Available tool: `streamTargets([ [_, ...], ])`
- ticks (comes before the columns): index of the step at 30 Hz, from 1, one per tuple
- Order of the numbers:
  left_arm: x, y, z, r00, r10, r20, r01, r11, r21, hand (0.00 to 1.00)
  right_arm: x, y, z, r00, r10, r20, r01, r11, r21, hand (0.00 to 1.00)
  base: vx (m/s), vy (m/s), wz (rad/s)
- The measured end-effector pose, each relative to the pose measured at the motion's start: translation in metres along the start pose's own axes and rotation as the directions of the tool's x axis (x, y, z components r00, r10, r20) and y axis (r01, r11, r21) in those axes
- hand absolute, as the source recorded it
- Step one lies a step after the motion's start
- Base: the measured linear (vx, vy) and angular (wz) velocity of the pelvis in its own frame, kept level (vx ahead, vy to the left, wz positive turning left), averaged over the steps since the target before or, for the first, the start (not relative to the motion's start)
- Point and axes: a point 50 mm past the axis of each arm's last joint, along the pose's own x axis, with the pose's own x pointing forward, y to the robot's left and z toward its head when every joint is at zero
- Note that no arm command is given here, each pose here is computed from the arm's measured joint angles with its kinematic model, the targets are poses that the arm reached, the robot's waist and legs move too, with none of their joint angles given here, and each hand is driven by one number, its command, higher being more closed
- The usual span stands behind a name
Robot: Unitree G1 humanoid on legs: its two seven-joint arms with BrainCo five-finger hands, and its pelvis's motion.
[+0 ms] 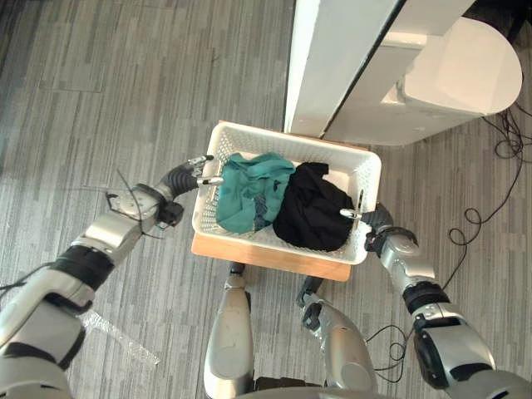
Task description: Pick up the laundry basket with both hands and put the clothes into the washing machine.
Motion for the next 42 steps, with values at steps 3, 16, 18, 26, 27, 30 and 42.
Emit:
streamTargets([
  [3,-0.002,0.004,0.001,0.997,-0.039,-0.059,0.046,0.991,0.123,0.00,0.000,0.005,0.002,1.000,0.020,0.016,-0.019,1.000,-0.009,0.00,0.03,-0.014,-0.03],
  [16,0.034,0.025,0.021,0.968,0.247,0.034,-0.249,0.963,0.100,0.00,0.009,0.026,0.033,0.992,0.062,0.108,-0.067,0.997,0.038,0.00,-0.01,-0.006,-0.09],
  [18,0.028,0.035,0.034,0.940,0.324,0.109,-0.323,0.946,-0.025,0.00,0.009,0.027,0.032,0.992,0.066,0.109,-0.073,0.995,0.062,0.00,0.03,-0.031,-0.01],
  [26,-0.008,0.063,0.039,0.836,0.480,0.266,-0.332,0.829,-0.450,0.00,0.009,0.013,0.025,0.993,0.084,0.089,-0.084,0.996,-0.002,0.00,0.01,-0.011,0.10],
  [27,-0.010,0.064,0.033,0.836,0.488,0.253,-0.337,0.819,-0.465,0.00,0.009,0.010,0.025,0.993,0.083,0.087,-0.081,0.997,-0.018,0.00,-0.01,-0.006,0.04],
  [30,-0.015,0.064,0.018,0.847,0.485,0.217,-0.354,0.820,-0.451,0.00,0.010,0.009,0.025,0.993,0.088,0.077,-0.087,0.996,-0.023,0.00,0.00,0.000,0.00],
  [42,-0.016,0.041,-0.020,0.980,0.200,-0.015,-0.193,0.960,0.201,0.00,0.008,0.003,0.018,0.995,0.086,0.053,-0.085,0.996,-0.020,0.00,0.01,-0.002,-0.02],
])
